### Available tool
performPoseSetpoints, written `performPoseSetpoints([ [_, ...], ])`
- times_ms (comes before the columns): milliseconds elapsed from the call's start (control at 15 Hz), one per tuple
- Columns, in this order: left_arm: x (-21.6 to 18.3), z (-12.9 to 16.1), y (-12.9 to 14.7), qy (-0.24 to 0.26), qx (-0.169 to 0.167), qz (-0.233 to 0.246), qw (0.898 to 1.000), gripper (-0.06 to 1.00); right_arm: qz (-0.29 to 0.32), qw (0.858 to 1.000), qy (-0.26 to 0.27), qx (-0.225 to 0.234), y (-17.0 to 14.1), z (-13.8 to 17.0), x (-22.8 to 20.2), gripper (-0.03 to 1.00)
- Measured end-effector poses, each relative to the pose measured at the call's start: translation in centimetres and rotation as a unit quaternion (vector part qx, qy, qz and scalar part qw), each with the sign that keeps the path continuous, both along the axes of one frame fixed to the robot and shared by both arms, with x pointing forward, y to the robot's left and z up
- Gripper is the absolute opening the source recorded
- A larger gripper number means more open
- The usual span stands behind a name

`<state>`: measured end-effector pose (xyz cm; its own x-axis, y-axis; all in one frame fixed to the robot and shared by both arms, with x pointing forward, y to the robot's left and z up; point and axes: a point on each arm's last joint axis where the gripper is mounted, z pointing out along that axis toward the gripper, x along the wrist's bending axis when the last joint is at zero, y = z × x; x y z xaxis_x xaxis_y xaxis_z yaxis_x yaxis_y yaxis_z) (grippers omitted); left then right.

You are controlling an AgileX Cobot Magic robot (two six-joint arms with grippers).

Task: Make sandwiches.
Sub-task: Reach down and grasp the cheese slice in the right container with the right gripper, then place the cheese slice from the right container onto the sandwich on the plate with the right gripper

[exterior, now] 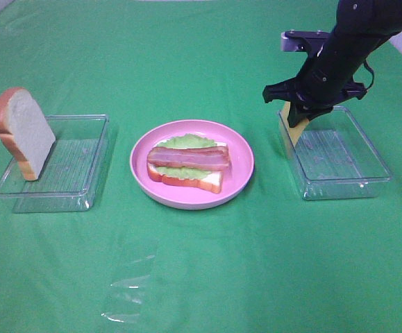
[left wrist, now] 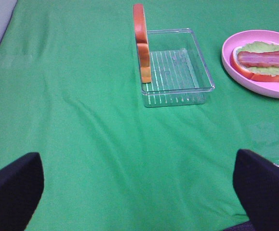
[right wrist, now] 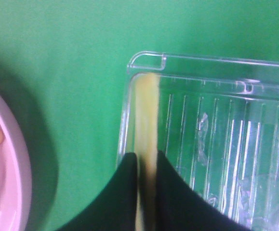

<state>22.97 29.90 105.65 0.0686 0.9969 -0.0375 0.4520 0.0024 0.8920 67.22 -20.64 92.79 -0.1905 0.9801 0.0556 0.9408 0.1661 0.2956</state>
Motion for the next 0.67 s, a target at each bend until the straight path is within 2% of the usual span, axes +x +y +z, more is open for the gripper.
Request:
performPoseSetpoints([
  [67, 0.0, 0.0, 0.0, 0.0, 0.0, 0.0, 1.0, 0.99, 0.004, 1.0, 0.0, -0.001, 0.0, 0.0, 0.0, 0.01],
  [333, 0.0, 0.0, 0.0, 0.0, 0.0, 0.0, 1.0, 0.99, 0.009, 1.0, 0.009, -0.003, 0.1, 1.0, 0.2, 0.01],
  [400, 0.0, 0.0, 0.0, 0.0, 0.0, 0.0, 1.0, 0.99, 0.01, 1.0, 0.008, -0.002, 0.1, 1.9, 0.2, 0.01],
  [467, 0.0, 0.0, 0.0, 0.0, 0.0, 0.0, 1.0, 0.99, 0.01, 1.0, -0.005, 0.003, 0.1, 4.6, -0.2, 0.01],
  [600, 0.0, 0.0, 0.0, 0.0, 0.0, 0.0, 1.0, 0.99, 0.006, 0.999, -0.032, 0.026, 0.3, 7.9, -1.0, 0.01],
  [667, 0.0, 0.0, 0.0, 0.0, 0.0, 0.0, 1.0, 0.99, 0.007, 0.999, -0.035, 0.03, 0.4, 8.3, -1.1, 0.01],
])
